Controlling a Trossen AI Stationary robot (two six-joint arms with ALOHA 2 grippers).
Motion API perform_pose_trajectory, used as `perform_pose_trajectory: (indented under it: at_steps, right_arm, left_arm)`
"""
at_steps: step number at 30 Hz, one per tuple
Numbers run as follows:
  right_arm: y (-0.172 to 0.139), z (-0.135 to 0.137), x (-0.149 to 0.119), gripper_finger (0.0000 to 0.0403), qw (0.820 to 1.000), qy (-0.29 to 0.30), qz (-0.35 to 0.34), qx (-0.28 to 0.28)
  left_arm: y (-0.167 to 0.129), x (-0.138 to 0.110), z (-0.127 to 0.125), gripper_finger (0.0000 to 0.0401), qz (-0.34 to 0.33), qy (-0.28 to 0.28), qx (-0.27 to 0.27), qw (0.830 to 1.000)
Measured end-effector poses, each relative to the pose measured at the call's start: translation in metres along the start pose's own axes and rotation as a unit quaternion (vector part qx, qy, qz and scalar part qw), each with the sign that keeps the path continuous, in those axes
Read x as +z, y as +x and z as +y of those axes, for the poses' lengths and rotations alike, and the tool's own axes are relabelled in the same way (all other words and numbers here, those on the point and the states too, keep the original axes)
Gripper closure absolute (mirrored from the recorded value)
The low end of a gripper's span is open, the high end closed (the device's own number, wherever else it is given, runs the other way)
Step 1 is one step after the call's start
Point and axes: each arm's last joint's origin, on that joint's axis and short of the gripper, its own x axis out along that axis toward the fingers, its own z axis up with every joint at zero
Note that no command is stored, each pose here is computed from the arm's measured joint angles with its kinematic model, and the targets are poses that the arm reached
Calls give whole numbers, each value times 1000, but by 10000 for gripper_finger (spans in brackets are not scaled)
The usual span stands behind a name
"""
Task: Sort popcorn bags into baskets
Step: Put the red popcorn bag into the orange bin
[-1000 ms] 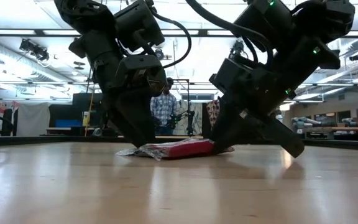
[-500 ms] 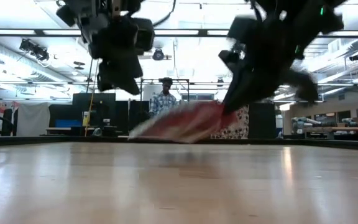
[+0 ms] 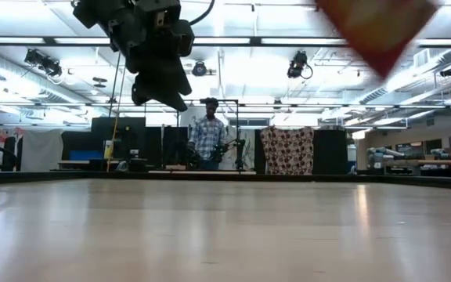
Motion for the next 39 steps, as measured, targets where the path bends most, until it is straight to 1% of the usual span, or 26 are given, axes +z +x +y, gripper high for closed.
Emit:
perform_pose_trajectory:
  at_steps: [2,5,7,9,12,15,16,19,22,26,30,33,39]
  right_arm:
    - [-12,8,-3,401,997,47,15,56]
    - [-26,16,-15,401,983,116,68,121]
    - [-34,22,-26,400,968,161,120,153]
    - [-42,27,-38,400,947,202,174,178]
    - [-52,30,-53,400,916,254,246,191]
    - [-60,31,-67,400,880,308,313,182]
    - [-62,31,-71,400,870,321,331,175]
    - [-66,30,-80,400,849,340,373,155]
    - [-63,28,-82,400,831,359,401,140]
    - [-53,28,-78,400,800,395,425,153]
    - [-39,27,-76,400,793,386,445,154]
    - [-26,26,-75,400,792,369,460,156]
    - [5,18,-72,400,775,366,493,149]
  left_arm:
    - [0,2,3,229,-3,8,3,1000]
    - [0,4,6,229,-5,17,7,1000]
    - [0,5,8,229,-8,22,10,1000]
    - [-1,6,10,229,-9,26,12,1000]
    - [-1,8,11,229,-16,33,11,999]
    - [-1,10,11,229,-26,38,7,999]
    - [-1,11,10,229,-31,39,5,999]
    - [-1,13,9,229,-40,40,2,998]
    - [-1,14,9,229,-44,40,0,998]
    - [-1,14,9,229,-45,40,0,998]
    - [-1,14,8,229,-47,46,-1,998]
    - [-1,14,8,229,-48,46,-2,998]
    - [-1,14,8,229,-48,47,-2,998]
